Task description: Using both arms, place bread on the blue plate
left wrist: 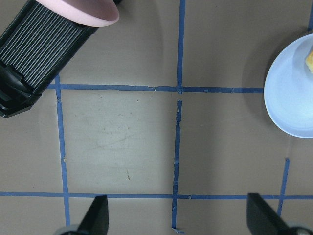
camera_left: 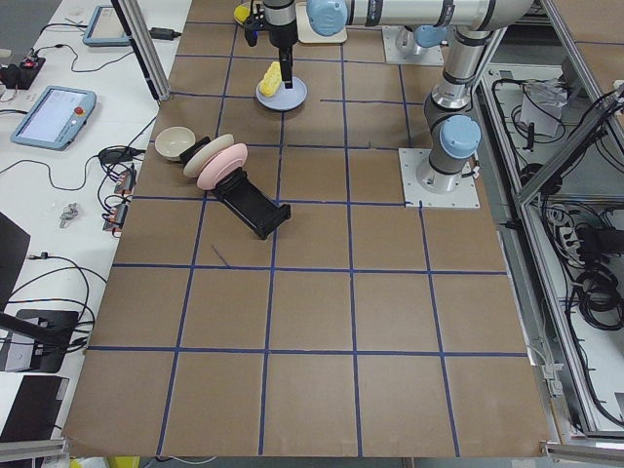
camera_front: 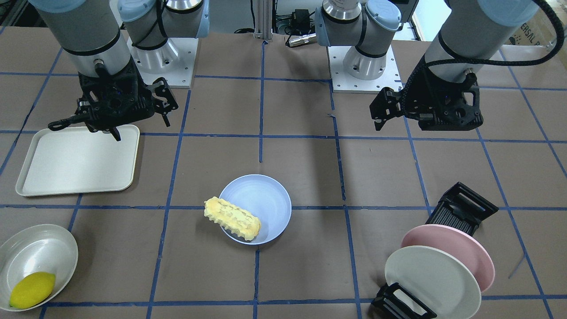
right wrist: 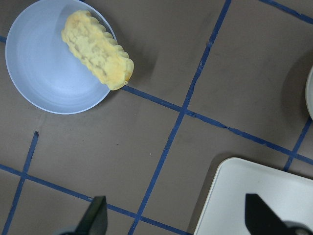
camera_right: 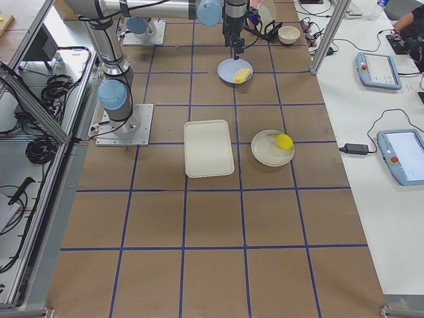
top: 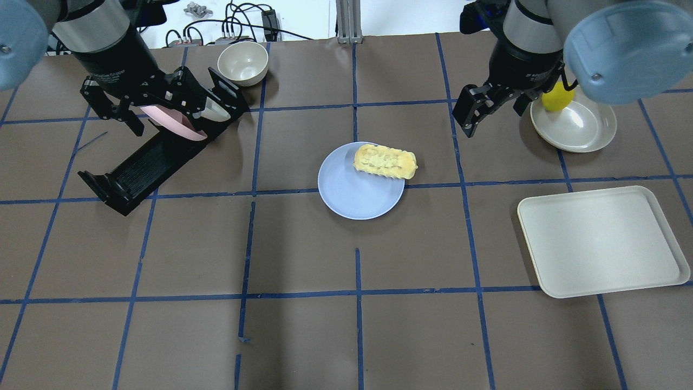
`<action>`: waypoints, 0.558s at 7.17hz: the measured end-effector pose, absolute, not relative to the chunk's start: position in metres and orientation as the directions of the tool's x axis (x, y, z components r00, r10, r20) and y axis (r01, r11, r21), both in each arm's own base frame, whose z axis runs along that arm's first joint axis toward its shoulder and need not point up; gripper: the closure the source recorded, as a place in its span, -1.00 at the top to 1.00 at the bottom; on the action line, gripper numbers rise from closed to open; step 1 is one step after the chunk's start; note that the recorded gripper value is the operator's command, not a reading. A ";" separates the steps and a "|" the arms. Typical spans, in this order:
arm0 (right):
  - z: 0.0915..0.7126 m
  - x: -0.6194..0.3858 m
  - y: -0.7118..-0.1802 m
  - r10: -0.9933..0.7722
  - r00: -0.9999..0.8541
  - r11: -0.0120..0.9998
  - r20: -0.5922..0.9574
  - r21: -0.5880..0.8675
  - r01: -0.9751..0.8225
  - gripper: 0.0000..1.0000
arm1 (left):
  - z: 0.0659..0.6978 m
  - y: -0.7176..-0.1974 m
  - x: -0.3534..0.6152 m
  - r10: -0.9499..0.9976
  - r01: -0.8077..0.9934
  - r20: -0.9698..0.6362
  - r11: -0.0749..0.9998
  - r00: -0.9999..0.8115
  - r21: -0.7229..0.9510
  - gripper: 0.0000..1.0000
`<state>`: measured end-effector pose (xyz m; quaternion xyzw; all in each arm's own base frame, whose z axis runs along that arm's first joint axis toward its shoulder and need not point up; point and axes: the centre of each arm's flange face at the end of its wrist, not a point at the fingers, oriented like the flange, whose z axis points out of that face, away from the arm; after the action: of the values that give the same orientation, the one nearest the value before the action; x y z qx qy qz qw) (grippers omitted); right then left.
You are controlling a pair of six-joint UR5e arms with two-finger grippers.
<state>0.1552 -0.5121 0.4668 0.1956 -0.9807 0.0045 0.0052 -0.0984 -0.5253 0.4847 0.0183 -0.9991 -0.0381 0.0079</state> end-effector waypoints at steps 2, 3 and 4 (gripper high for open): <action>0.467 0.161 -0.510 -0.390 -0.921 0.921 -0.008 -0.013 -0.389 0.99 | 0.486 -0.525 -0.097 -0.036 -0.036 0.000 0.997 -0.999 0.075 1.00; 0.466 0.163 -0.509 -0.391 -0.920 0.920 -0.018 -0.016 -0.391 0.99 | 0.485 -0.526 -0.096 -0.036 -0.036 -0.006 0.997 -0.999 0.075 1.00; 0.466 0.164 -0.509 -0.391 -0.920 0.920 -0.024 -0.016 -0.391 0.99 | 0.484 -0.526 -0.096 -0.036 -0.036 -0.008 0.996 -0.999 0.075 1.00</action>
<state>0.1636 -0.5089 0.4656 0.1995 -0.9798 0.0056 -0.0132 -0.0962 -0.5259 0.4844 0.0181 -0.9991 -0.0378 -0.0035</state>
